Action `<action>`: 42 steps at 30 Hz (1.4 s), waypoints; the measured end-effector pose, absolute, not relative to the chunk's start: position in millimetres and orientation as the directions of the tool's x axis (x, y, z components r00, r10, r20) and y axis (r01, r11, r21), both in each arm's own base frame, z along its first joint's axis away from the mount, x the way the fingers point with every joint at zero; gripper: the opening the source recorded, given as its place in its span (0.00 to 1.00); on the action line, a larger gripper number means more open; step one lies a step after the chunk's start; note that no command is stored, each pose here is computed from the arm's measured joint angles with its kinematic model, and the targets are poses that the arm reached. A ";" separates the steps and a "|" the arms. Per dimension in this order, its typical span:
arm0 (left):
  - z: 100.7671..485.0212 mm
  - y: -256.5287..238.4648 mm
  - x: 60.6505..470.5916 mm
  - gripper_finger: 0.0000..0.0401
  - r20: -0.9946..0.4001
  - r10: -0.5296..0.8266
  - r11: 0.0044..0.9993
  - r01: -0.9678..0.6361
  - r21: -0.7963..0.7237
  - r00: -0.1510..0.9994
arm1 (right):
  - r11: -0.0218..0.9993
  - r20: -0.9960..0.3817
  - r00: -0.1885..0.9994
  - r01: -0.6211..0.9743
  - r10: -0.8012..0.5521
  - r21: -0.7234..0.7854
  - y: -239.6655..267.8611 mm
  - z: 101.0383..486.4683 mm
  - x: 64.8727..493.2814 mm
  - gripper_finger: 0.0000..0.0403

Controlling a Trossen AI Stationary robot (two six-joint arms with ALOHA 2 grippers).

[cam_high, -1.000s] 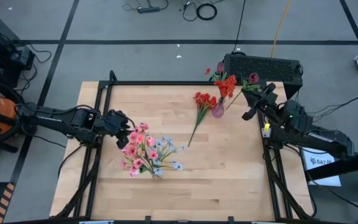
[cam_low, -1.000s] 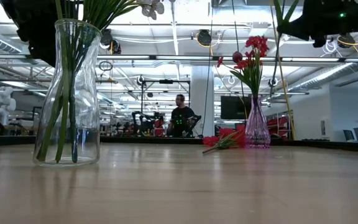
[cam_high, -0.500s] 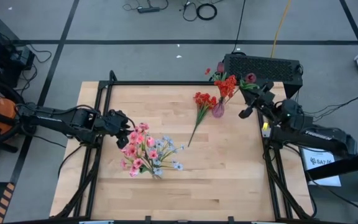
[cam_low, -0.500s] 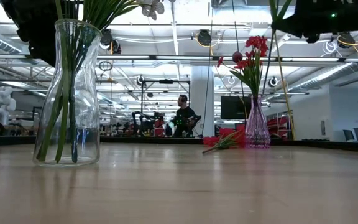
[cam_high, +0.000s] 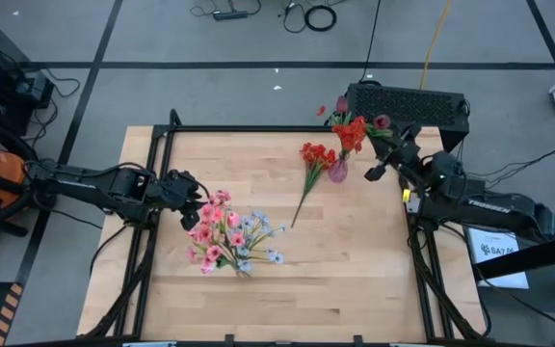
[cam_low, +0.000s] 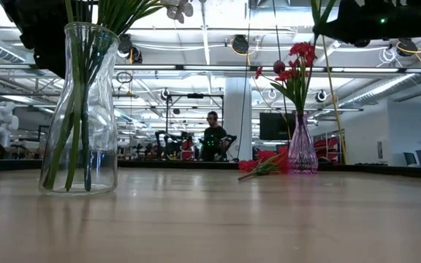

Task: Sort flowers into vase by color
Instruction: Put the red flower into the purple vase

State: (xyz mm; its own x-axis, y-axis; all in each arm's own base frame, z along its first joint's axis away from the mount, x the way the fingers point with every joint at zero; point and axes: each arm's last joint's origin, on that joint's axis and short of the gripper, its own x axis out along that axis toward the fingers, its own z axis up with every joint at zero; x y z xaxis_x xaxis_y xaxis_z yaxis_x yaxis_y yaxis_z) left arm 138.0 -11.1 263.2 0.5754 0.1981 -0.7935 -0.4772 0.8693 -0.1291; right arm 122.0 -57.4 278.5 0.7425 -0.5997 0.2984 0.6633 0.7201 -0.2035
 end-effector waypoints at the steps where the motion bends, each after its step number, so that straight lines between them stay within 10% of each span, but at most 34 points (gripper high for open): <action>1: 263.2 -11.1 138.1 0.37 -0.794 0.198 0.869 -0.477 -0.129 0.575 | 0.723 0.277 0.749 0.659 -0.602 -0.207 -57.9 276.4 123.2 0.00; 42: 263.2 -11.1 138.1 0.37 -0.794 0.197 0.870 -0.477 -0.129 0.576 | 0.768 -0.173 0.755 0.581 -0.632 -0.270 -77.5 213.8 170.6 0.00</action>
